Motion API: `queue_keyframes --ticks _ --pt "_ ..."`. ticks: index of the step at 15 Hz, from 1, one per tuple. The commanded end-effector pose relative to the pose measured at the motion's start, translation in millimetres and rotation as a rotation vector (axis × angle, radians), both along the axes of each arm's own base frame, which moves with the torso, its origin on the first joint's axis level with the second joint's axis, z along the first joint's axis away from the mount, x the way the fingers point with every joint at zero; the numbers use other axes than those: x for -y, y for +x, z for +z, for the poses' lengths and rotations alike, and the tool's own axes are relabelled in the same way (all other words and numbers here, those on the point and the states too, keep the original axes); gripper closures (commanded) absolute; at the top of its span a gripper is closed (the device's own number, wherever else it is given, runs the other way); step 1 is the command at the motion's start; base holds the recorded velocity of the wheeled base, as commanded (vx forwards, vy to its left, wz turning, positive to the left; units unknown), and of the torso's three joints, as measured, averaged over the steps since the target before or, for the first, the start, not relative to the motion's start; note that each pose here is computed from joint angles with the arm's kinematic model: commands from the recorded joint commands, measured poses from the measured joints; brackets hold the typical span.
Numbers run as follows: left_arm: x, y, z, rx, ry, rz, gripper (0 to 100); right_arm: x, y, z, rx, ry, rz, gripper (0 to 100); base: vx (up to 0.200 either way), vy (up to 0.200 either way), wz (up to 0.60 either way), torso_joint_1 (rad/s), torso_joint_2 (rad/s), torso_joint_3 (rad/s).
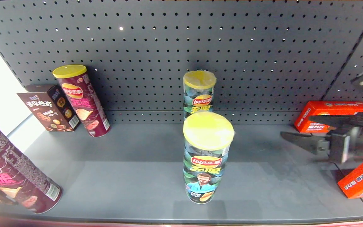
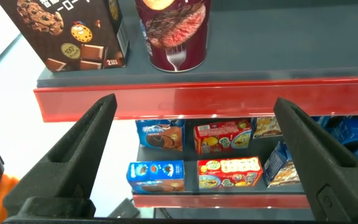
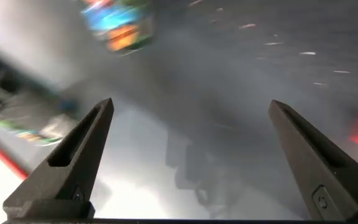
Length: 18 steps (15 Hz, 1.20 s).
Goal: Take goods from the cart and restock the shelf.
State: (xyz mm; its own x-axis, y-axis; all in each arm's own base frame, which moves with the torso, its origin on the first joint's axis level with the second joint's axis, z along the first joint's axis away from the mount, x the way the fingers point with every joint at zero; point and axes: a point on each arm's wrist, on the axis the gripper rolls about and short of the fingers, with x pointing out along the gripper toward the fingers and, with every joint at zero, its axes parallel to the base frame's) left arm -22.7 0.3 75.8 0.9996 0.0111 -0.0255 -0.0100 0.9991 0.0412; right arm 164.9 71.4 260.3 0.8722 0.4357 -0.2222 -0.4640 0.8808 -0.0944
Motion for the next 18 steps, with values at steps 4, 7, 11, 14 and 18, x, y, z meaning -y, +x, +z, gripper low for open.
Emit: queue_keyframes --ticks 4,7,11,14,18 --pt "0.0 0.0 0.4 -0.001 -0.001 -0.002 0 69.7 -136.8 -31.9 0.298 0.051 -0.387 0 0.0 0.0 0.0 0.0 0.0 0.0" --pt "-0.1 0.1 0.0 -0.002 -0.001 0.0 0 69.8 -174.2 -66.8 0.359 0.054 -0.433 0 0.0 0.0 0.0 0.0 0.0 0.0" --pt "0.0 0.1 0.1 -0.001 0.001 -0.002 0 72.2 -184.7 -157.1 0.285 0.042 -0.616 0 0.0 0.0 0.0 0.0 0.0 0.0" --pt "0.0 0.2 -0.3 -0.002 0.001 0.001 0 72.1 -180.4 -176.6 0.198 0.017 -0.596 0 0.0 0.0 0.0 0.0 0.0 0.0" --pt "0.0 0.2 -0.3 -0.002 0.001 0.001 0 74.5 -180.8 -176.9 0.178 0.174 -0.732 0 0.0 0.0 0.0 0.0 0.0 0.0"
